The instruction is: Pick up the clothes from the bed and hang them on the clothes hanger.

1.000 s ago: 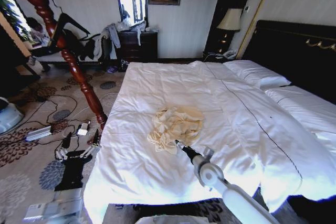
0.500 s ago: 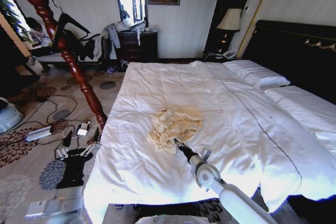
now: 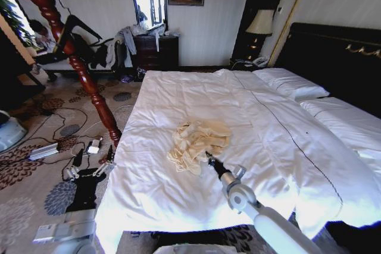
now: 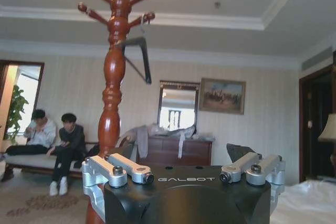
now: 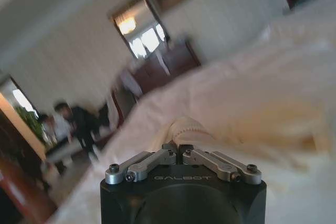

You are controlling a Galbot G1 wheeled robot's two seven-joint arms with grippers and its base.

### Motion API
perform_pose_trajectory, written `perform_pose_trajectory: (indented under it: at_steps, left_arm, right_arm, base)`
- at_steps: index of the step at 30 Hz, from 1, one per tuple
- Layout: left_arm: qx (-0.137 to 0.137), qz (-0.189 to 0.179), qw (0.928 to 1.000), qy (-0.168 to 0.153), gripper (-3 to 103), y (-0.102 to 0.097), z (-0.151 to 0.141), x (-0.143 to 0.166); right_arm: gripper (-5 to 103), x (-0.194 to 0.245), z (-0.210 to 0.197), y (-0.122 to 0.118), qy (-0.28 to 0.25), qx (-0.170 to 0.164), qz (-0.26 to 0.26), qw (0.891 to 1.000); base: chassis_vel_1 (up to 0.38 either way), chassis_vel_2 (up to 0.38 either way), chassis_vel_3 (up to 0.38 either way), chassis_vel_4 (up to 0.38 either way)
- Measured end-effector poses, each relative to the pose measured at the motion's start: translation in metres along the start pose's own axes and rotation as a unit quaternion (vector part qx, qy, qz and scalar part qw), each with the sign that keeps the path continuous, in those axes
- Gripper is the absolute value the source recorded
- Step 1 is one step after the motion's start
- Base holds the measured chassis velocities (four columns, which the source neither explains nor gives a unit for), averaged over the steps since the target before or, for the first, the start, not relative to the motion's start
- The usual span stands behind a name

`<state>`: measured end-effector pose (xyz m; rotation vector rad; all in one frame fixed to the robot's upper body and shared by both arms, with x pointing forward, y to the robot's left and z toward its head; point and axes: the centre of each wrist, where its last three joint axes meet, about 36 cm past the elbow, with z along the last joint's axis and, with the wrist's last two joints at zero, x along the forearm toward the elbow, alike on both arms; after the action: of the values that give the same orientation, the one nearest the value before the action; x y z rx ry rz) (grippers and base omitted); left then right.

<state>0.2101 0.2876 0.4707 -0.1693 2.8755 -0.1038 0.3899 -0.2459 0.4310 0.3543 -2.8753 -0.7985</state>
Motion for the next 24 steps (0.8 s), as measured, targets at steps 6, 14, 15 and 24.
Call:
perform_pose_trajectory:
  at_steps: [6,14,15,24]
  left_arm:
    - [-0.021,-0.033,0.9982,0.046,100,0.011,0.031,0.0]
    - [-0.005,-0.045,0.9971,0.062,100,0.008,0.045,-0.002]
    - [-0.005,-0.046,0.997,0.063,100,0.007,0.045,-0.001]
    - [-0.01,-0.05,0.9963,0.07,100,0.006,0.048,0.004]
  right_arm:
    - [1,0.022,-0.089,0.016,-0.075,0.006,-0.037,0.996]
    - [1,0.063,-0.142,0.057,-0.099,0.063,-0.101,0.988]
    - [1,0.066,-0.15,0.063,-0.106,0.069,-0.11,0.986]
    - [1,0.054,-0.17,0.061,-0.126,0.14,-0.106,0.976]
  base:
    - [0.0,0.0,0.0,0.0]
    - [0.0,0.0,0.0,0.0]
    - [0.0,0.0,0.0,0.0]
    - [0.0,0.0,0.0,0.0]
